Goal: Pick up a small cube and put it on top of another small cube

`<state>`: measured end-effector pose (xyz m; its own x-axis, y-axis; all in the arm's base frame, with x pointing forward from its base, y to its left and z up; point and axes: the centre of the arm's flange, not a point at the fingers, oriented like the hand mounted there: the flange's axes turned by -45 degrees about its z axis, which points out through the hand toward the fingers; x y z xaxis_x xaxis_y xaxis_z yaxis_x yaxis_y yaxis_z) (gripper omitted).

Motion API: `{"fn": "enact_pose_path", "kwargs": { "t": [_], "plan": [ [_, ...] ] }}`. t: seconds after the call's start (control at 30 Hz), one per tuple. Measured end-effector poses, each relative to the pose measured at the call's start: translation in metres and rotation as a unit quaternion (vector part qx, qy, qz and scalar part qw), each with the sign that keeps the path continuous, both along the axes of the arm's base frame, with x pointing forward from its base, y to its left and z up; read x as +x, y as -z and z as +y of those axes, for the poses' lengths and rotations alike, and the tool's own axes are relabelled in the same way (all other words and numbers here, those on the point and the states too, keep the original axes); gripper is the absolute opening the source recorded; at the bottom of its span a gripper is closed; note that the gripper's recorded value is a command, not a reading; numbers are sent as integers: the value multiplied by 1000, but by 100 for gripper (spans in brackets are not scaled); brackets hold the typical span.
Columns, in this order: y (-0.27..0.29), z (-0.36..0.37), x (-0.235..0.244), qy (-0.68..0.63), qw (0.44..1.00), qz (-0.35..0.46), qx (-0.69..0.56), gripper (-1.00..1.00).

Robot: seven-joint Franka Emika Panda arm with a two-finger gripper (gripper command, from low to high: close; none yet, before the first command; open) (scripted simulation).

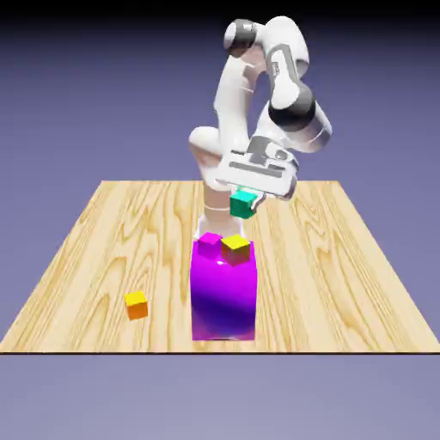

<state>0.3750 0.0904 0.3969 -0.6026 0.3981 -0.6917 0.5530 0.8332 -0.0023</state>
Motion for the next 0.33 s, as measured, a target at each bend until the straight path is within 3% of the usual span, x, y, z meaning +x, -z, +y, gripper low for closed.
{"fn": "enact_pose_path", "kwargs": {
  "t": [0.27, 0.3, 0.33],
  "plan": [
    [41, -14, 20, 0, 1000, 3, 2, -100],
    [43, -15, 20, 0, 1000, 3, 3, 100],
    [43, -15, 21, -1, 1000, 3, 3, 100]
  ]
}}
